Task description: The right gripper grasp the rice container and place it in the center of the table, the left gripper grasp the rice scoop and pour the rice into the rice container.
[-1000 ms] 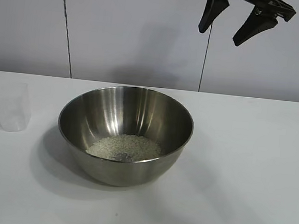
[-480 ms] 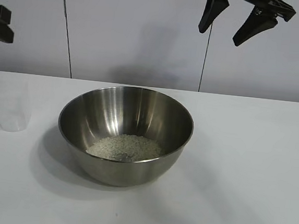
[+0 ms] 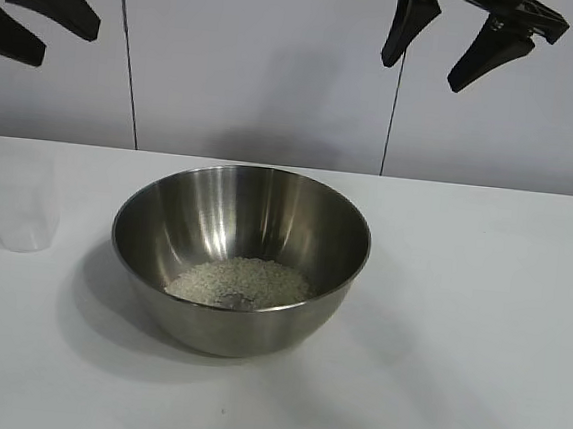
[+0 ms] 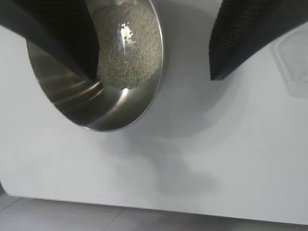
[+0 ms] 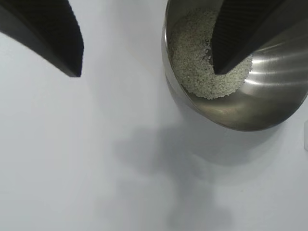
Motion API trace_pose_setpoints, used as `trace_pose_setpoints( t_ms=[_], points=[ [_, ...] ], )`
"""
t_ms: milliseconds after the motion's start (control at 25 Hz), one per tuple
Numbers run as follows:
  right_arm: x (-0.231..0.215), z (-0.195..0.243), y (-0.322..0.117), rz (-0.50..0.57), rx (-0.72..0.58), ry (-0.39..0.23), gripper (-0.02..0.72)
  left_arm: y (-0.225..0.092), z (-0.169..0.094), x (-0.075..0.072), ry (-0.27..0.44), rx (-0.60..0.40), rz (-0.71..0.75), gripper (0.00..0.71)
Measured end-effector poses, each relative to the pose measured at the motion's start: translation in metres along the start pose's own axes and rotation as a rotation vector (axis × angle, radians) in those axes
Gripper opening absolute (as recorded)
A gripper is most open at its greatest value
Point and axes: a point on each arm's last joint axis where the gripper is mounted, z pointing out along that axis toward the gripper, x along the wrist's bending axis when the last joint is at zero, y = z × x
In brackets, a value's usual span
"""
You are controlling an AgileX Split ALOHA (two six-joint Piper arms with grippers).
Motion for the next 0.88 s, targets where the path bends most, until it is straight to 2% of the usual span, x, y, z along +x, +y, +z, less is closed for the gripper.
trace_pose_setpoints(
  t_ms=[200,400,600,760,880],
  points=[
    [0.001,0.0,0.0,0.005,0.001,0.01,0.516,0.027,-0.019,-0.037,0.075,0.034,0.044,0.477],
    [0.006,0.0,-0.005,0.029,0.053,0.065,0.516,0.03,-0.017,-0.062,0.049,0.034,0.02,0.477],
    [0.011,-0.001,-0.009,0.05,0.108,0.123,0.516,0.019,0.021,-0.075,0.024,0.134,-0.011,0.477],
    [0.012,-0.002,-0.01,0.048,0.119,0.127,0.516,0.006,0.06,-0.082,-0.021,0.226,-0.055,0.477],
    [0.012,-0.002,-0.01,0.049,0.12,0.128,0.516,0.002,0.075,-0.082,-0.042,0.257,-0.091,0.477]
  ],
)
